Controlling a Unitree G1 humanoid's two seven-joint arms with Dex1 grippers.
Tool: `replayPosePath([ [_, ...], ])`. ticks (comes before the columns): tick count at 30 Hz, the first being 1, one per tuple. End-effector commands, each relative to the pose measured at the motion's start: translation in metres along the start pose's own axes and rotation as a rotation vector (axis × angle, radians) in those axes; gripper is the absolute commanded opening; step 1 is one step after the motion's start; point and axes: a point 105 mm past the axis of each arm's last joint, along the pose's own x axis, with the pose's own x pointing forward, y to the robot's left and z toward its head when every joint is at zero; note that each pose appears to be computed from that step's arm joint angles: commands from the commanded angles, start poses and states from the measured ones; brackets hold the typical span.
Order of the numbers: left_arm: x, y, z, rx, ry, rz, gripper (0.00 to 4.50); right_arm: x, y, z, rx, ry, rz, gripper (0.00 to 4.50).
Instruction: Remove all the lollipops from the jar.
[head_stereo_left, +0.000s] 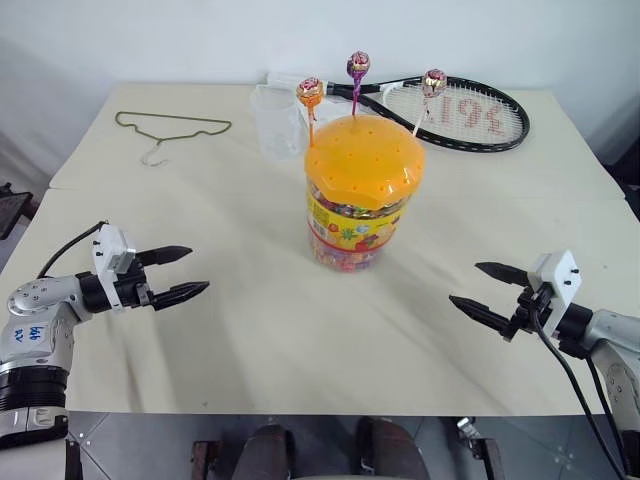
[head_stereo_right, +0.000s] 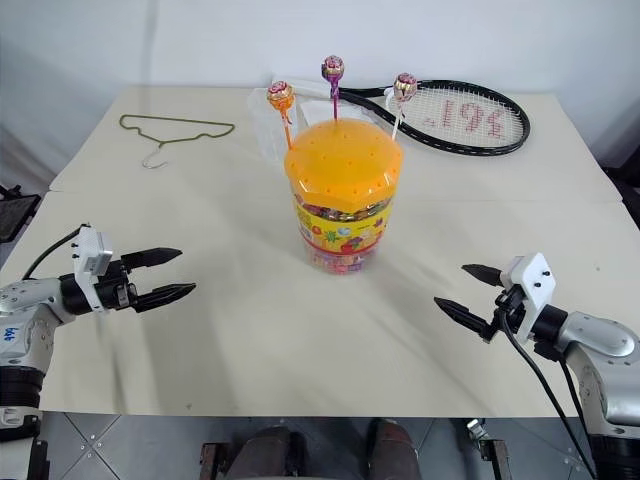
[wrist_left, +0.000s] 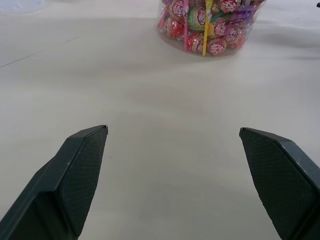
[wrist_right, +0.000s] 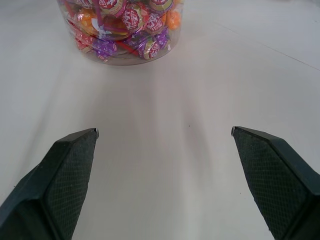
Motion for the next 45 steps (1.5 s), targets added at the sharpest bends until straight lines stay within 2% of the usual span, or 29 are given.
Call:
replayPosePath([
  [1,-0.003,0.008,0.018,0.044,-0.052,0.025,4.50,-0.003,-0.003,0.014,-0.039,-0.032,-0.011,4.47],
  [8,-0.006,0.011,0.027,-0.061,-0.096,0.055,4.50,-0.005,-0.003,0.017,-0.041,-0.036,-0.010,4.47],
  [15,-0.004,0.009,0.054,0.037,-0.054,0.016,4.50,-0.012,0.000,0.031,-0.045,-0.059,0.007,4.47],
  [20,0.018,0.007,0.085,0.157,-0.080,-0.047,4.50,-0.023,0.010,0.065,-0.053,-0.131,0.055,4.47],
  [25,0.058,-0.002,0.123,0.221,-0.177,-0.148,4.50,-0.031,0.014,0.091,-0.063,-0.181,0.088,4.47],
  [30,0.094,-0.007,0.164,0.201,-0.278,-0.238,4.50,-0.028,0.012,0.106,-0.085,-0.225,0.092,4.47],
  [35,0.115,-0.013,0.190,0.194,-0.342,-0.322,4.50,-0.031,0.018,0.115,-0.100,-0.236,0.105,4.47],
  [45,0.130,-0.018,0.204,0.183,-0.399,-0.406,4.50,-0.043,0.022,0.147,-0.107,-0.332,0.071,4.47],
])
